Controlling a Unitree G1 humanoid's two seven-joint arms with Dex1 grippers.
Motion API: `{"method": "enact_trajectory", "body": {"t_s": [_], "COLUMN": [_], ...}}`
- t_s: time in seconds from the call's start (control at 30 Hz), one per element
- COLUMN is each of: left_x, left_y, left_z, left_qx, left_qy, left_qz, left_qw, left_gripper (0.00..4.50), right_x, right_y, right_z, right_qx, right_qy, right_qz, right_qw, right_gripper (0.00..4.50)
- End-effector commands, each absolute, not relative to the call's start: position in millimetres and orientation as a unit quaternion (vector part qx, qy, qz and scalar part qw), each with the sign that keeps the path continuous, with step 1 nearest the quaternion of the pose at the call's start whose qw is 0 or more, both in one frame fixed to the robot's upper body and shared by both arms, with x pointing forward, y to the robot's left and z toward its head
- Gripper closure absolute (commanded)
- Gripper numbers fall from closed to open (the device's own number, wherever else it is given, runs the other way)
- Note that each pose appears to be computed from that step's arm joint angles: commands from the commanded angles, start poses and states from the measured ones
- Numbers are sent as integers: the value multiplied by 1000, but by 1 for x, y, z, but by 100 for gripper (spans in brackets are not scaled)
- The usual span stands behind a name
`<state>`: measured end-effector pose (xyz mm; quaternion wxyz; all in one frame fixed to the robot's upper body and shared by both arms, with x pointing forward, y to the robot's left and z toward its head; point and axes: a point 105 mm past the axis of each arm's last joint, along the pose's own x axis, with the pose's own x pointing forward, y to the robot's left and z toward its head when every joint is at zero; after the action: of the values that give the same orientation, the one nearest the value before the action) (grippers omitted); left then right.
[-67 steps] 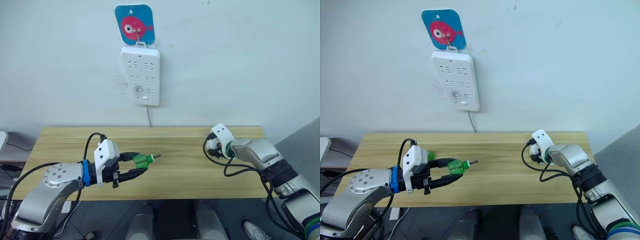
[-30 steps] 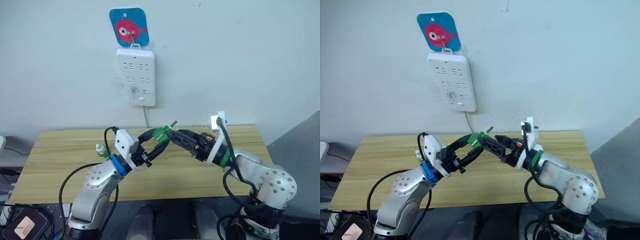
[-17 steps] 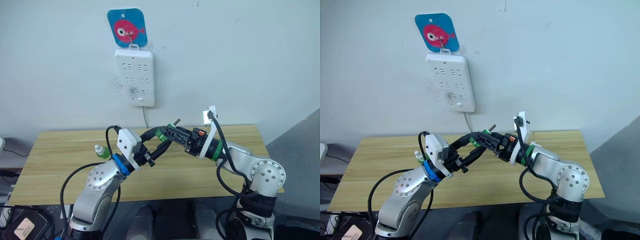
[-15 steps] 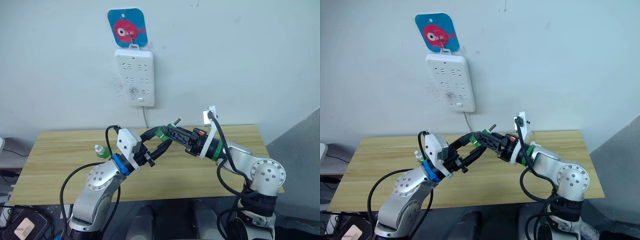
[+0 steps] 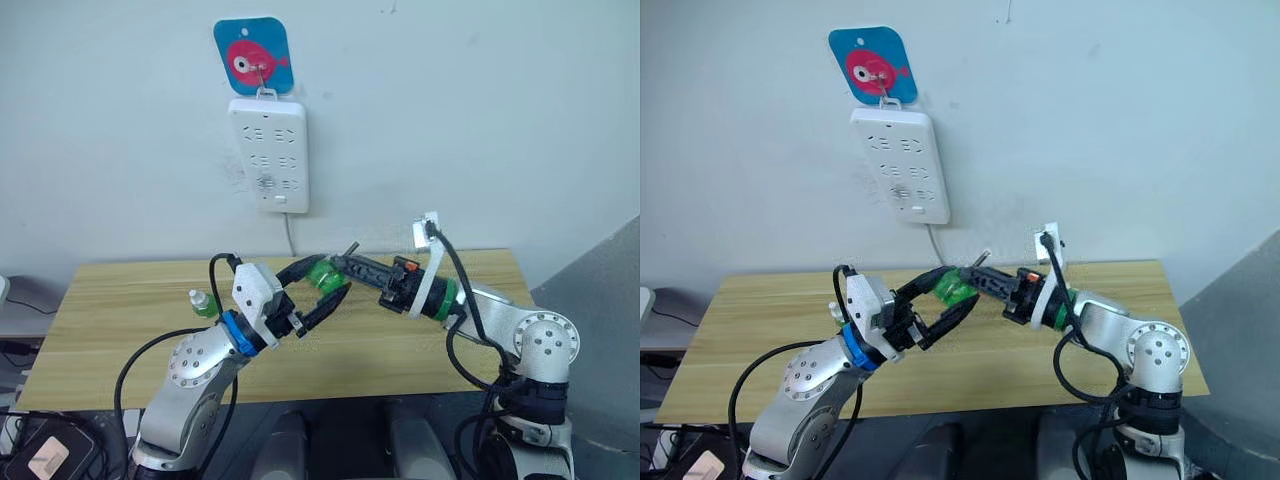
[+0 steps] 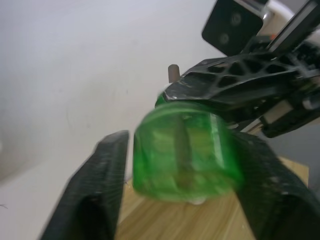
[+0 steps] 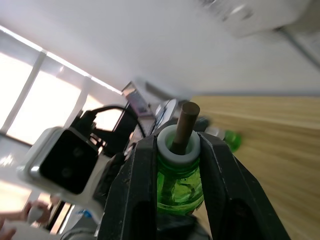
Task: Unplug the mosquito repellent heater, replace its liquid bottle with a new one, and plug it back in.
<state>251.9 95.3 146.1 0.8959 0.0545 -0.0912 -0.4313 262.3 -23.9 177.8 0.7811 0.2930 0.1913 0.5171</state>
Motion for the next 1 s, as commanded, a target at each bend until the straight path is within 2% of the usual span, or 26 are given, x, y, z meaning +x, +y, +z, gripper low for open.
{"method": "enact_trajectory", "body": {"t_s": [0.03, 0.1, 0.2, 0.27, 0.33, 0.43, 0.53, 0.83, 0.9, 1.0], "left_x": [246, 236, 226, 216, 209, 206, 209, 212, 215, 217], "left_y": [121, 144, 162, 162, 160, 157, 152, 152, 158, 162], "left_z": [133, 116, 106, 100, 96, 96, 97, 98, 100, 94], "left_qx": [96, 116, 122, 121, 116, 107, 98, 101, 91, 89], "left_qy": [-54, -8, 24, 37, 45, 47, 40, 40, 31, 33], "left_qz": [-408, -387, -361, -360, -361, -350, -335, -327, -307, -289], "left_qw": [906, 915, 924, 924, 924, 930, 936, 939, 947, 953], "left_gripper": [32, 32, 32, 32, 32, 32, 32, 32, 0, 0], "right_x": [274, 280, 286, 311, 326, 355, 384, 399, 401, 402], "right_y": [-37, -39, -39, -44, -43, -46, -52, -54, -57, -60], "right_z": [180, 166, 147, 120, 103, 84, 55, 32, 39, 55], "right_qx": [202, 100, -7, -137, -214, -229, -237, -198, -175, -163], "right_qy": [142, 115, 79, 31, -11, -26, 8, 53, 45, 14], "right_qz": [498, 494, 492, 436, 405, 346, 296, 306, 306, 321], "right_qw": [831, 856, 867, 889, 889, 910, 925, 930, 935, 933], "right_gripper": [369, 369, 369, 369, 369, 369, 369, 369, 297, 204]}}
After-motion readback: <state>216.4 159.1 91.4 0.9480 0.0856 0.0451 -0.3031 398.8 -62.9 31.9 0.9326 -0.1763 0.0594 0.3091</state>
